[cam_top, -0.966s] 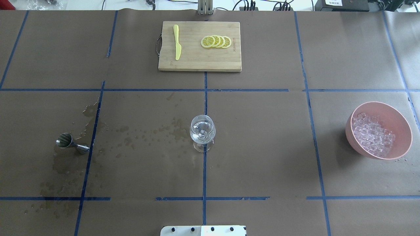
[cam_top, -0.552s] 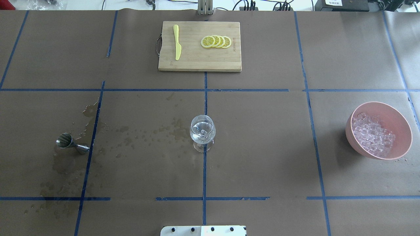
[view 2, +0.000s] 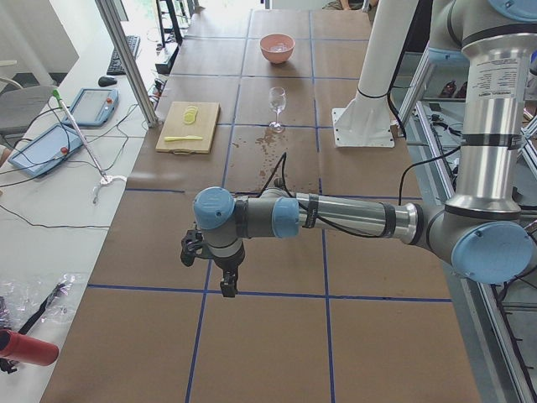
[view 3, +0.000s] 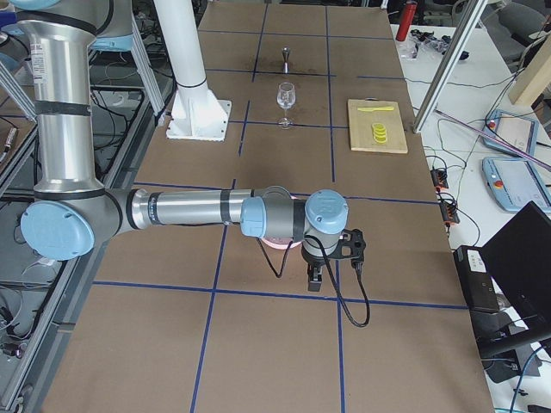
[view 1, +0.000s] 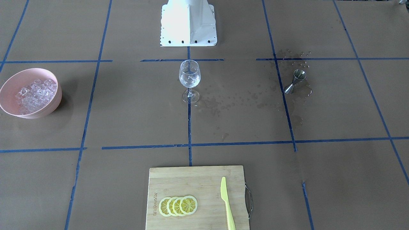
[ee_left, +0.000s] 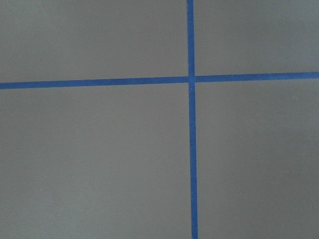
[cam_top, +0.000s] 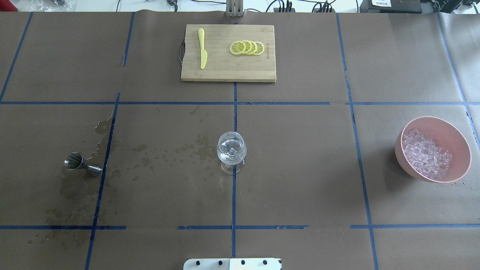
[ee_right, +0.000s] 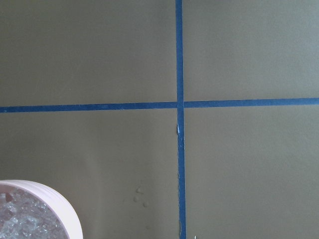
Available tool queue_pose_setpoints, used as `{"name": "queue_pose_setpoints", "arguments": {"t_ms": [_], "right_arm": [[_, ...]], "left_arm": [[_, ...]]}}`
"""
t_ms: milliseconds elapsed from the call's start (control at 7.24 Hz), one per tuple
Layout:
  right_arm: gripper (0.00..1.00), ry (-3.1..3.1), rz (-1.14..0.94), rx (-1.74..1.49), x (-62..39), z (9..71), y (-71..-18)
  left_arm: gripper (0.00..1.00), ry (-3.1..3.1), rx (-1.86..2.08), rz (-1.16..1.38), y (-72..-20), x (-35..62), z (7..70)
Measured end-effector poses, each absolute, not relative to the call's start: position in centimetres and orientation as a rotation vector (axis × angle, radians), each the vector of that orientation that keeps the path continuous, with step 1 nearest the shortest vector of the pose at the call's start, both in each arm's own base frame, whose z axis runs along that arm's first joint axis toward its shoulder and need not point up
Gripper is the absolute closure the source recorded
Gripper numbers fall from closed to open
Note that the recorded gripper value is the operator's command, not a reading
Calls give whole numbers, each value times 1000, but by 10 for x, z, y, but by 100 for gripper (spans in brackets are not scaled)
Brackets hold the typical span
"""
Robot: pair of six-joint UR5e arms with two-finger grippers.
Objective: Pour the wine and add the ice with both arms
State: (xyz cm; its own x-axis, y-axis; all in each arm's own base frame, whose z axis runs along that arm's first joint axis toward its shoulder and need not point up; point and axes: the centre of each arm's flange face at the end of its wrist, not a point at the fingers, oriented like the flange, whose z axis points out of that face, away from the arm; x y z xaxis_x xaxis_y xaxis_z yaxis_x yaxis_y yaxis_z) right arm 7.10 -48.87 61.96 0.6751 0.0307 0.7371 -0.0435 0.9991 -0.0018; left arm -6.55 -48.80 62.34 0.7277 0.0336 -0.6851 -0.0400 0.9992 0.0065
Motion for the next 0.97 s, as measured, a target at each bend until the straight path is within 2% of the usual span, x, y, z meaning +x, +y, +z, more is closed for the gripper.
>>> {"name": "queue_pose_setpoints", "arguments": {"t_ms": [966], "right_arm": [[0, -825, 85, 42, 71, 642, -481]], "left_arm": [[0, 754, 4, 44, -490, -65, 621]]}}
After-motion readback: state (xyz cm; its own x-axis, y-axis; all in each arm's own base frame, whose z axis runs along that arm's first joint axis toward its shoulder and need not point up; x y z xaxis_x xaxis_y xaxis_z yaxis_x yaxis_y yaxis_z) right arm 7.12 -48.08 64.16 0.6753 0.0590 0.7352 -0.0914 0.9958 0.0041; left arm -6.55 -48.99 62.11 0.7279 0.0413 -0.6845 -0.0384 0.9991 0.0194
